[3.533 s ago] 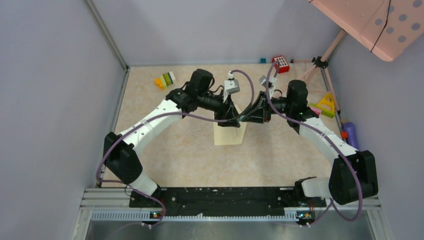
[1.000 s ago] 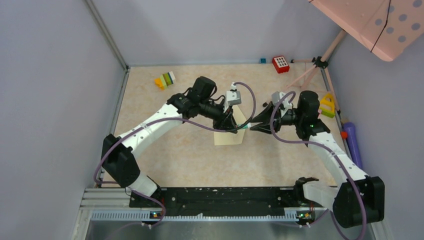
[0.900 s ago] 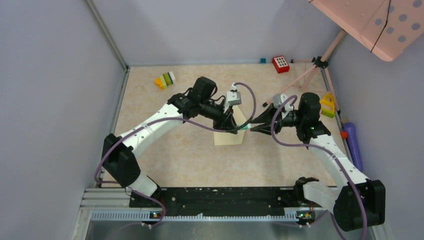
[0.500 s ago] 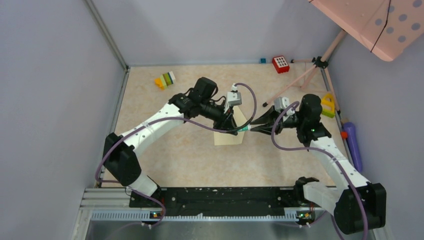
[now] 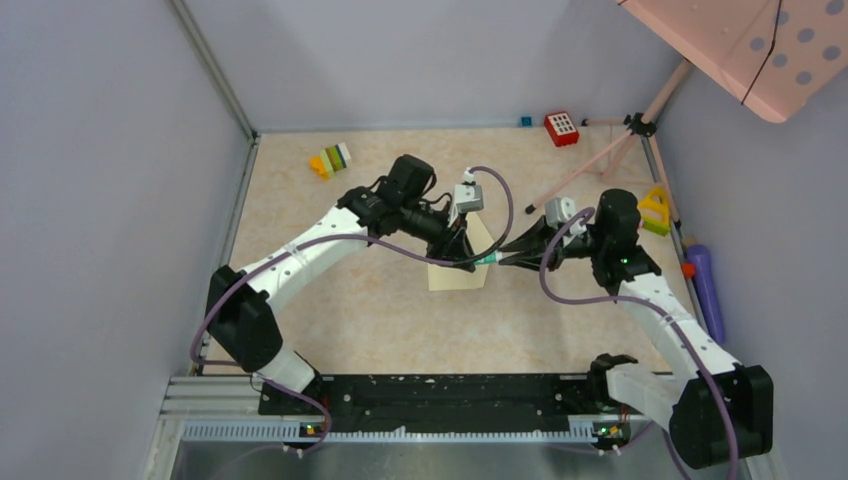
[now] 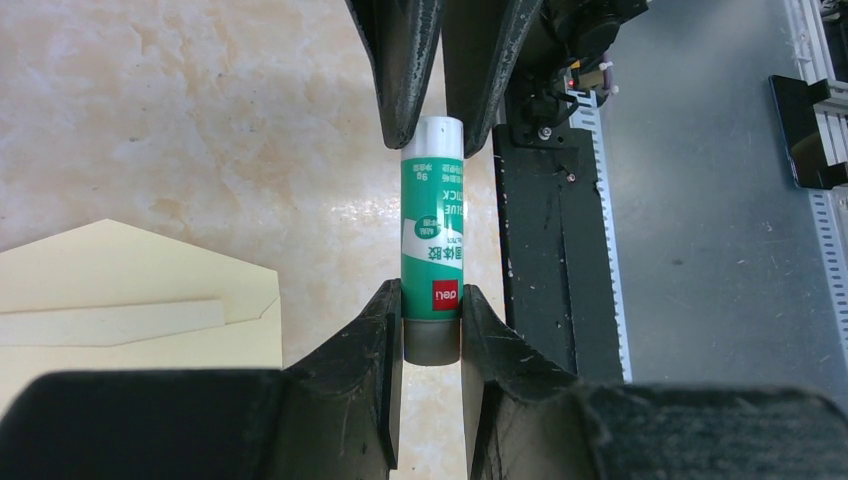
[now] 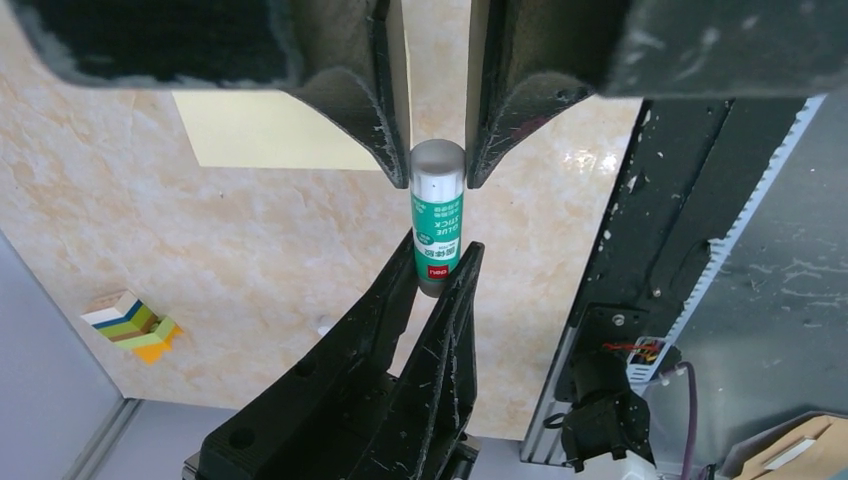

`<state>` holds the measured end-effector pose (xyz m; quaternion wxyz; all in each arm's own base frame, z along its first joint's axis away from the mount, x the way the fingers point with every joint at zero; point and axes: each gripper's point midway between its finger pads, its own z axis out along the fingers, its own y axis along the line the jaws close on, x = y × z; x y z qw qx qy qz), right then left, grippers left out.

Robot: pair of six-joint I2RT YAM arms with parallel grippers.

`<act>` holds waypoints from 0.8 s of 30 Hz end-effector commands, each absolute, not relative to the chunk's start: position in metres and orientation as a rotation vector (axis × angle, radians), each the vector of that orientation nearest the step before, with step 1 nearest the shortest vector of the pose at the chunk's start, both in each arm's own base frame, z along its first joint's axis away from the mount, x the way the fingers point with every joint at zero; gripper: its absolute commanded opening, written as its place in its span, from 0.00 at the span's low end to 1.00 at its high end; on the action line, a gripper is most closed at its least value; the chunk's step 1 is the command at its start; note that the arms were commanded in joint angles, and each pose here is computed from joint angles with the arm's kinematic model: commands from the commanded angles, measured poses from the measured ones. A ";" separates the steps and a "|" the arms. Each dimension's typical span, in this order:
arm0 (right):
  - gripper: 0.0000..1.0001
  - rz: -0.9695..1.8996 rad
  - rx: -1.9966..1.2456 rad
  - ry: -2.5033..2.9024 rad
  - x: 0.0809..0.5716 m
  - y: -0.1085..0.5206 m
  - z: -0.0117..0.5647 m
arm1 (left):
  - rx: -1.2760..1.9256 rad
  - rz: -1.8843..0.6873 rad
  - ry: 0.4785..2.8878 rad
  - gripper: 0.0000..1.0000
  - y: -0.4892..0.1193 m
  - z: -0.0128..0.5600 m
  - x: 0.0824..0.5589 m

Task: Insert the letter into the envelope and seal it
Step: Unscrew the solid glue.

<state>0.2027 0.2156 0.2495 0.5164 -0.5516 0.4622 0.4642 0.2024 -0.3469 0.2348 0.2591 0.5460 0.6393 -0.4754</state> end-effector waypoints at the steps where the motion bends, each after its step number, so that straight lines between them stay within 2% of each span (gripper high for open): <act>1: 0.15 1.120 -1.364 1.049 0.197 0.220 0.256 | 1.484 -1.296 1.674 0.00 -0.353 0.246 0.205; 4: 0.00 1.165 -1.326 1.114 0.202 0.222 0.257 | 1.466 -1.242 1.675 0.00 -0.353 0.247 0.212; 10: 0.00 1.376 -1.128 1.413 0.231 0.228 0.264 | 1.381 -1.023 1.693 0.00 -0.346 0.250 0.240; 17: 0.00 1.562 -0.809 1.772 0.266 0.233 0.263 | 1.281 -0.823 1.716 0.11 -0.335 0.251 0.268; 19: 0.00 1.570 -0.790 1.781 0.268 0.234 0.262 | 1.266 -0.809 1.720 0.19 -0.334 0.252 0.270; 22: 0.00 1.541 -0.805 1.758 0.268 0.233 0.262 | 1.264 -0.814 1.715 0.39 -0.334 0.254 0.270; 24: 0.00 1.524 -0.827 1.743 0.266 0.232 0.263 | 1.266 -0.831 1.714 0.61 -0.336 0.255 0.268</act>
